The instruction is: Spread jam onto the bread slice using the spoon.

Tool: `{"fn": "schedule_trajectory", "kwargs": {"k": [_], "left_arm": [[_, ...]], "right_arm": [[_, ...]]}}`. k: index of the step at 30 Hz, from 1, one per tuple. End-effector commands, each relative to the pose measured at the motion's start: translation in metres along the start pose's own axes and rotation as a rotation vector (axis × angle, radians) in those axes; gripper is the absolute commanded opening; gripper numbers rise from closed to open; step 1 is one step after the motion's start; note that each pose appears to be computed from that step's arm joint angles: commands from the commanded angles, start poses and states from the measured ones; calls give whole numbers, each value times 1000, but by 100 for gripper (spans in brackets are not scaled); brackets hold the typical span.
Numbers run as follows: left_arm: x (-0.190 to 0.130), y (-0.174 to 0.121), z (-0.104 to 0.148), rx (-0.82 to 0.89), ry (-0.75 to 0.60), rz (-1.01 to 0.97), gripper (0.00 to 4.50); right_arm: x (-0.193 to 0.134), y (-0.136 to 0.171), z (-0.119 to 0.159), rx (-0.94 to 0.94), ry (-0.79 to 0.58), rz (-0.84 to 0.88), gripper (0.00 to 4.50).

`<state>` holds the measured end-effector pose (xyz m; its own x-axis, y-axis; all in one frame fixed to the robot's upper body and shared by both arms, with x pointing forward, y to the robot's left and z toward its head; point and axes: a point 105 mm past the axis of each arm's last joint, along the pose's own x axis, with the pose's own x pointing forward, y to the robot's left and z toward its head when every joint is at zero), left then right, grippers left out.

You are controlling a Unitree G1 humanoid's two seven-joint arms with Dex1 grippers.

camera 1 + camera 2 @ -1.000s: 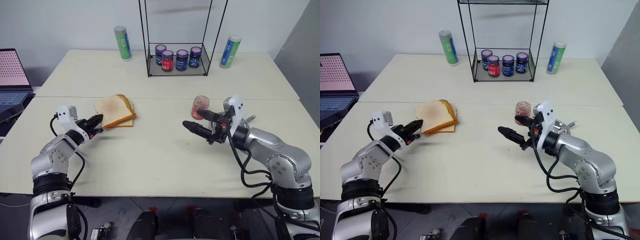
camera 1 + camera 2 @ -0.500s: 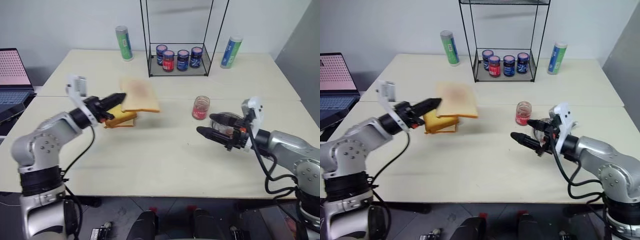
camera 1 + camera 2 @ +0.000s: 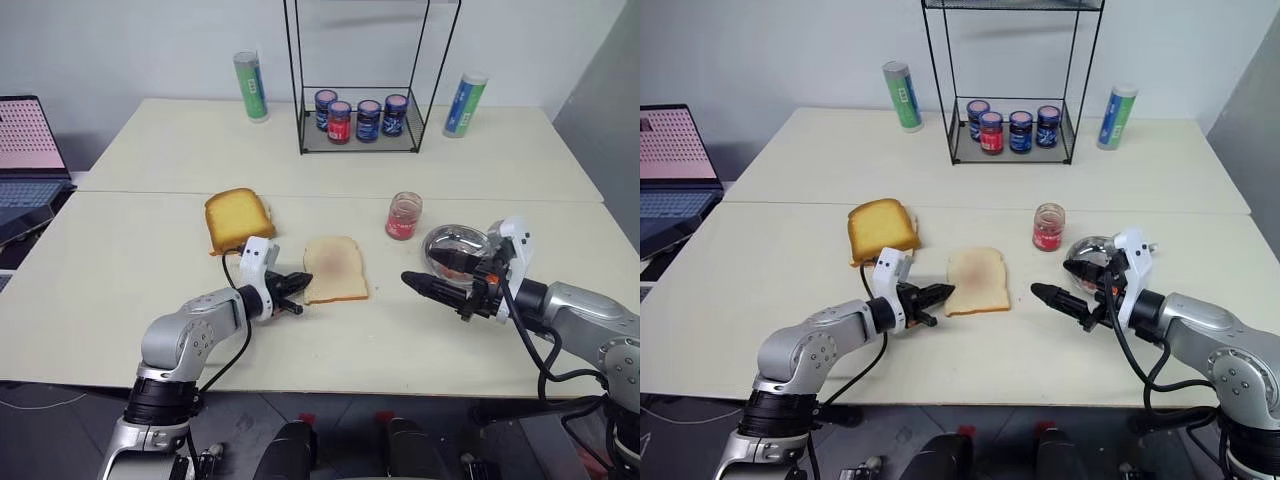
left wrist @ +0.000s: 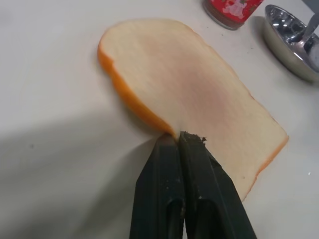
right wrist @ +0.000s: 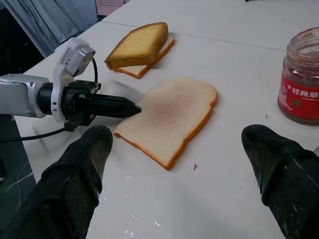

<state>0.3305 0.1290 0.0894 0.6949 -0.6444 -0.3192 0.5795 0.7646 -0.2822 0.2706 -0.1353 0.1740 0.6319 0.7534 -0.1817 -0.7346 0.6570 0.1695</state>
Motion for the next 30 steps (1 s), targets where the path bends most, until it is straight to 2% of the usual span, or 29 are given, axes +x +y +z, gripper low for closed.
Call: {"fn": "schedule_trajectory", "kwargs": {"k": [1,20,23,27,30], "left_arm": [[0,5,9,66,-12,10,2],[20,-17,11,129,10,-107,2],[19,-15,12,136,7,-108,50],[11,-10,15,148,6,-100,143],[3,-5,17,152,8,-85,195]], "right_arm": [[-2,-2,11,-49,-40,-19,450],[2,-8,12,-56,-45,-27,450],[1,-9,12,-56,-45,-35,450],[-1,-11,10,-51,-48,-52,450],[-3,-15,9,-42,-56,-77,450]]}}
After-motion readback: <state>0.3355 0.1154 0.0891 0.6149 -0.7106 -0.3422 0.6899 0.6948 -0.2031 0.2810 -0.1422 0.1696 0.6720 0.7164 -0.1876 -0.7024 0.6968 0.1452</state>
